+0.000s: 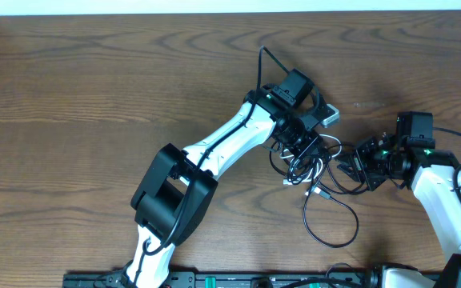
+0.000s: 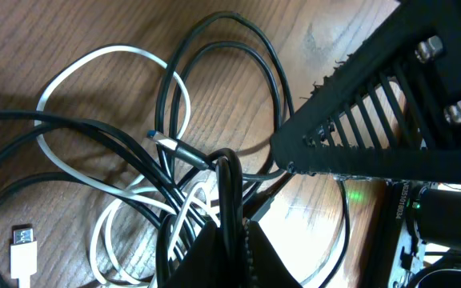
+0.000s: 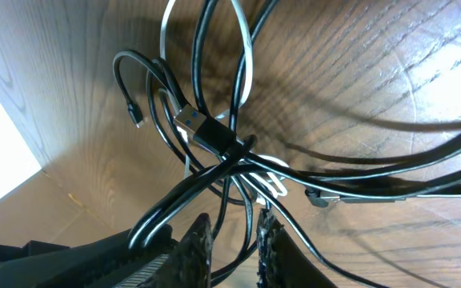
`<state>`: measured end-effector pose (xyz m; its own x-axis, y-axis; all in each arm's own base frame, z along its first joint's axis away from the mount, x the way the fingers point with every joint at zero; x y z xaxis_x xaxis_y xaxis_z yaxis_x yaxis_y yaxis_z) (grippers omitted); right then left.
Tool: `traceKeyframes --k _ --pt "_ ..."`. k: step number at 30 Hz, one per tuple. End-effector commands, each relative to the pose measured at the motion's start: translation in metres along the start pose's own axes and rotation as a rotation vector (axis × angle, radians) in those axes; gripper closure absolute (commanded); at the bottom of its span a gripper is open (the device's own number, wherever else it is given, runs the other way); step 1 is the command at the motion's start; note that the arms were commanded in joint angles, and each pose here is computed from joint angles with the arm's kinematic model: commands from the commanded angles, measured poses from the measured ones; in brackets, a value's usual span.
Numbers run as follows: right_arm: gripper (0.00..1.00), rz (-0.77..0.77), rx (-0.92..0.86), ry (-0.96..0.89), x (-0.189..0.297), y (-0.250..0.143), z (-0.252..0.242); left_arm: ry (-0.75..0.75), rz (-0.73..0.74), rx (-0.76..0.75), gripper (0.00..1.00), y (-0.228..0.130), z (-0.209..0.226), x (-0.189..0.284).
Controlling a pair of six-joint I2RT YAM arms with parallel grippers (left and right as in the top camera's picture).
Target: Untangle cables
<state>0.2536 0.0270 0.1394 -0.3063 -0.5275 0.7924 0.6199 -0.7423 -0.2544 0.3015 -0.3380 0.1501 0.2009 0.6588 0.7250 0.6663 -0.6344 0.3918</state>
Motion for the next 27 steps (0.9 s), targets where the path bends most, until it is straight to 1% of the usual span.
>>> traceKeyframes --k 1,3,5,7,8,9,14,17,21,24,27 --pt "0.81 -0.014 0.047 -0.001 0.0 0.001 0.001 -0.031 0.003 -0.054 0.92 -0.001 0.0 -0.002" --pt "0.76 -0.022 0.053 0.009 0.0 0.003 0.002 -0.031 0.002 -0.107 0.93 -0.001 0.0 -0.002" --pt "0.74 -0.027 0.053 0.012 0.001 0.004 0.003 -0.031 0.002 -0.145 0.93 -0.001 0.0 -0.002" --pt "0.68 -0.027 0.053 0.013 0.001 0.004 0.003 -0.032 0.0 -0.168 0.92 -0.001 0.0 -0.002" --pt "0.64 -0.028 0.053 0.013 0.001 0.005 0.003 -0.035 0.0 -0.18 0.93 -0.001 0.0 -0.002" --pt "0.63 -0.027 0.053 0.013 0.001 0.004 0.003 -0.035 -0.001 -0.184 0.93 -0.001 0.0 -0.002" --pt "0.65 -0.027 0.049 0.013 0.001 0.004 0.003 -0.036 -0.01 -0.178 0.93 0.0 0.003 0.001" --pt "0.7 -0.022 0.047 0.009 0.0 0.004 0.002 -0.052 -0.019 -0.167 0.92 0.0 0.006 0.004" --pt "0.76 -0.005 0.039 0.011 -0.002 0.001 0.0 -0.116 -0.04 -0.157 0.92 0.001 0.005 0.009" --pt "0.76 -0.001 -0.005 0.009 -0.004 0.001 -0.004 -0.124 -0.041 -0.155 0.93 0.001 0.005 0.009" --pt "0.76 0.014 -0.005 0.037 -0.006 0.0 -0.002 -0.126 -0.037 -0.154 0.93 0.0 0.003 0.008"
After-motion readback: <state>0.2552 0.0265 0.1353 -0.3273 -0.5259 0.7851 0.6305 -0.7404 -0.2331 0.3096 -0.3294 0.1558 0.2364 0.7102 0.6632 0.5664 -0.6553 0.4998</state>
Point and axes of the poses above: each gripper's point midway between its finger pads, its own x axis back along the fingers, its own z axis along the line the jaws close on, y = z × x, the point moved 8 cm from there along x, back along the fingers, and after that the axes turned 3 degrees about x, right-handed, at the moved point
